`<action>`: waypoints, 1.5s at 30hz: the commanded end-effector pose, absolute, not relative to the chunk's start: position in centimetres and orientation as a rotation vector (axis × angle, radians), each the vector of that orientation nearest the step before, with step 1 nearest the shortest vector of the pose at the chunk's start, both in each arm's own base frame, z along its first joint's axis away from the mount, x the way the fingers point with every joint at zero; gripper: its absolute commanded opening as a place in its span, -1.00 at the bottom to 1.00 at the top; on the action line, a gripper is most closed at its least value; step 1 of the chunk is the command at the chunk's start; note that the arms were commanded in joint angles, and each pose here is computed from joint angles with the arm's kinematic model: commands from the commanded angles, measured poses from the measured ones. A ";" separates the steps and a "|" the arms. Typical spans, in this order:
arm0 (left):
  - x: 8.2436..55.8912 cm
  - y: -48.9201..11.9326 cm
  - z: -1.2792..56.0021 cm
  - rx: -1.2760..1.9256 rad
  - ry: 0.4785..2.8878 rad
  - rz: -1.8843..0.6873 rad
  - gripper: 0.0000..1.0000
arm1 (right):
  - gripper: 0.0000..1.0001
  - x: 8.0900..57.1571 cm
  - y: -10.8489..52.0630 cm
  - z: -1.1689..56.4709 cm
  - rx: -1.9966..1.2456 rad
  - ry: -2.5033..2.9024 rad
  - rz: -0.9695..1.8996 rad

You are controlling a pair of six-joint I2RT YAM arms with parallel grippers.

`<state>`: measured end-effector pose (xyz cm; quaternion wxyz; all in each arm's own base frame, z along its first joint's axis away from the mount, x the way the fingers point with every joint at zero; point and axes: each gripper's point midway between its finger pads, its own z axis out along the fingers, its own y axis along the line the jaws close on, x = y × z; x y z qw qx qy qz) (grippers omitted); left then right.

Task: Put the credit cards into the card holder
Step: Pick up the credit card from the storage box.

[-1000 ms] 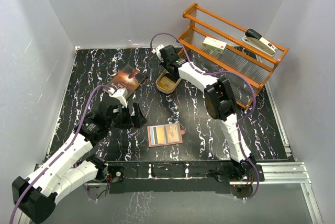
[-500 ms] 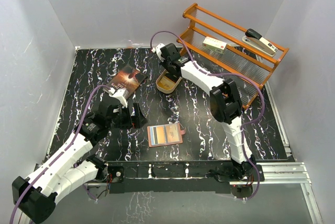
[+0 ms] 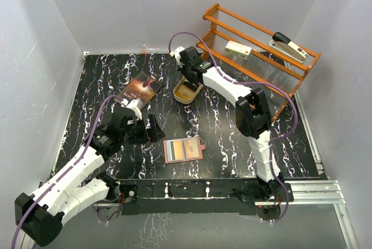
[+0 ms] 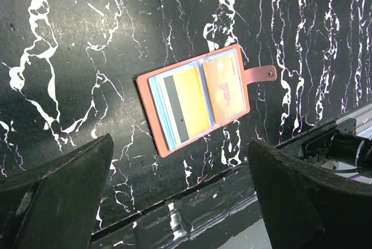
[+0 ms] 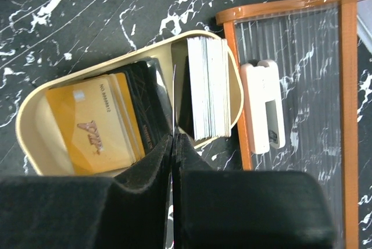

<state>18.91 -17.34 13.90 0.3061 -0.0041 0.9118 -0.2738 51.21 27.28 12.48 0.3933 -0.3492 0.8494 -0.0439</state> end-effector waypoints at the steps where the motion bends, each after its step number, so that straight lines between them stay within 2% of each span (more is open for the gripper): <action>1: 18.7 -17.7 14.1 -0.056 2.447 -0.751 0.97 | -1.00 50.2 28.2 19.9 -0.731 2.091 0.042; 5: 18.8 -18.9 14.9 -0.055 2.424 -0.840 0.96 | -1.00 47.2 29.3 20.6 -0.661 2.156 0.224; 14: 19.9 -20.8 18.4 -0.181 2.317 -1.021 0.68 | -1.00 38.3 30.4 22.5 -0.476 2.248 0.665; 16: 20.2 -21.4 19.5 -0.206 2.292 -1.067 0.61 | -1.00 35.8 30.6 25.1 -0.454 2.188 0.803; 27: 21.0 -23.9 24.4 -0.252 2.130 -1.330 0.21 | -1.00 23.7 31.2 30.6 -0.427 1.957 1.481; 34: 20.7 -25.5 28.7 -0.188 1.964 -1.543 0.03 | -1.00 20.7 30.7 31.4 -0.353 1.898 1.684; 40: 20.5 -25.8 28.6 -0.190 1.954 -1.588 -0.20 | -1.00 19.7 30.9 31.7 -0.306 1.863 1.824; 42: 20.4 -25.9 28.5 -0.195 1.943 -1.608 -0.36 | -1.00 19.6 30.9 31.5 -0.293 1.864 1.847; 43: 20.3 -25.9 28.6 -0.199 1.936 -1.620 -0.57 | -1.00 19.5 30.9 31.2 -0.289 1.869 1.852; 44: 20.4 -25.9 28.6 -0.206 1.933 -1.625 -0.89 | -1.00 19.5 30.9 31.0 -0.286 1.873 1.852; 45: 20.3 -25.9 28.4 -0.216 1.951 -1.621 -1.00 | -1.00 19.6 30.9 30.7 -0.282 1.881 1.846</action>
